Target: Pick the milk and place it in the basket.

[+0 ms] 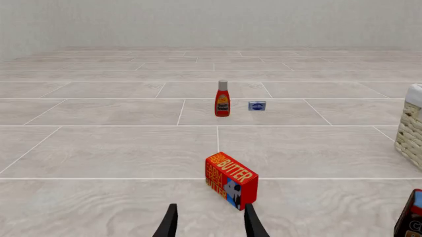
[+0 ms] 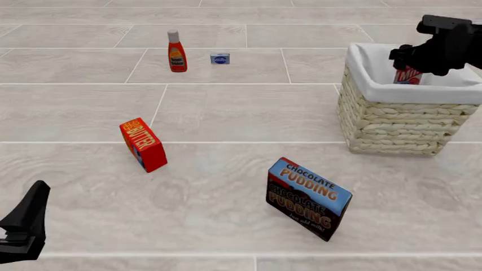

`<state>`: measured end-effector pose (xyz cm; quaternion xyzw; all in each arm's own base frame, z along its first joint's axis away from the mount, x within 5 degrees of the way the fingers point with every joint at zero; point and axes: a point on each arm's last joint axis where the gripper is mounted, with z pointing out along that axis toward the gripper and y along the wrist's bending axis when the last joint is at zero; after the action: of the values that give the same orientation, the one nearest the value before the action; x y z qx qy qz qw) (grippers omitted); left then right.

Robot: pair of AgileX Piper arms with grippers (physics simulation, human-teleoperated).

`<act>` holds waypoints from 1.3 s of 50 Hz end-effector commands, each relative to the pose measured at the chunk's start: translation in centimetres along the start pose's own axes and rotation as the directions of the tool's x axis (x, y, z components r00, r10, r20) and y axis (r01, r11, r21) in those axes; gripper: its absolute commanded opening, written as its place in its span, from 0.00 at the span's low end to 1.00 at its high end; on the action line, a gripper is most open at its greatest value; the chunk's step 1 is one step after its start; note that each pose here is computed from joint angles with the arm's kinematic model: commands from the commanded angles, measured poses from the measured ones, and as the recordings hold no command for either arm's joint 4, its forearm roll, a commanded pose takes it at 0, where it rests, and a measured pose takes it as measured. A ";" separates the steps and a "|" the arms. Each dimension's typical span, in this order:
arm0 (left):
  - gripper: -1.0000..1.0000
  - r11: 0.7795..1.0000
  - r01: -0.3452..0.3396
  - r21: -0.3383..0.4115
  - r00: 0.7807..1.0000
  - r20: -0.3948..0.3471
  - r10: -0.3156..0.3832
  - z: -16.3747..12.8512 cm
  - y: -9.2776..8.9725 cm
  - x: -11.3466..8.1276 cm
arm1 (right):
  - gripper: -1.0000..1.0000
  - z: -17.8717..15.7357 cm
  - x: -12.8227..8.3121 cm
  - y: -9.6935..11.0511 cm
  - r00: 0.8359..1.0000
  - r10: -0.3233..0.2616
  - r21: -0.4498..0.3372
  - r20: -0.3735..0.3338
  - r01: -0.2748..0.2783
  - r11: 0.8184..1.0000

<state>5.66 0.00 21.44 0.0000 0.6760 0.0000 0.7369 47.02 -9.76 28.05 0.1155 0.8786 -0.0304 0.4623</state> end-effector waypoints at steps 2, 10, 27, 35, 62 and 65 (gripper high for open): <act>1.00 1.000 0.000 0.000 1.000 0.000 0.000 0.0 0.0 0.0 | 0.00 0.3 -0.1 -0.3 1.000 0.003 0.012 0.013 -0.003 1.000; 1.00 1.000 0.000 0.000 1.000 0.000 0.000 0.0 0.0 0.0 | 0.00 0.5 0.3 -0.4 1.000 0.004 0.013 0.000 -0.004 1.000; 1.00 1.000 0.000 0.000 1.000 0.000 0.000 0.0 0.0 0.0 | 0.00 1.0 0.7 -0.1 1.000 0.000 0.008 -0.017 0.000 1.000; 1.00 1.000 0.000 0.000 1.000 0.000 0.000 0.0 0.0 0.0 | 1.00 0.7 0.4 -0.1 1.000 -0.006 0.008 -0.016 0.006 1.000; 1.00 1.000 0.000 0.000 1.000 0.000 0.000 0.0 0.0 0.0 | 1.00 -2.3 -1.0 0.4 1.000 -0.022 0.000 0.021 0.022 1.000; 1.00 1.000 0.000 0.000 1.000 0.000 0.000 0.0 0.0 0.0 | 1.00 -2.8 -1.2 0.6 0.999 -0.028 -0.004 0.027 0.028 1.000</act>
<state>5.66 0.00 21.44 0.0000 0.6760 0.0000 0.7369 46.30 -9.38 29.38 0.1080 0.8774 -0.0360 0.4660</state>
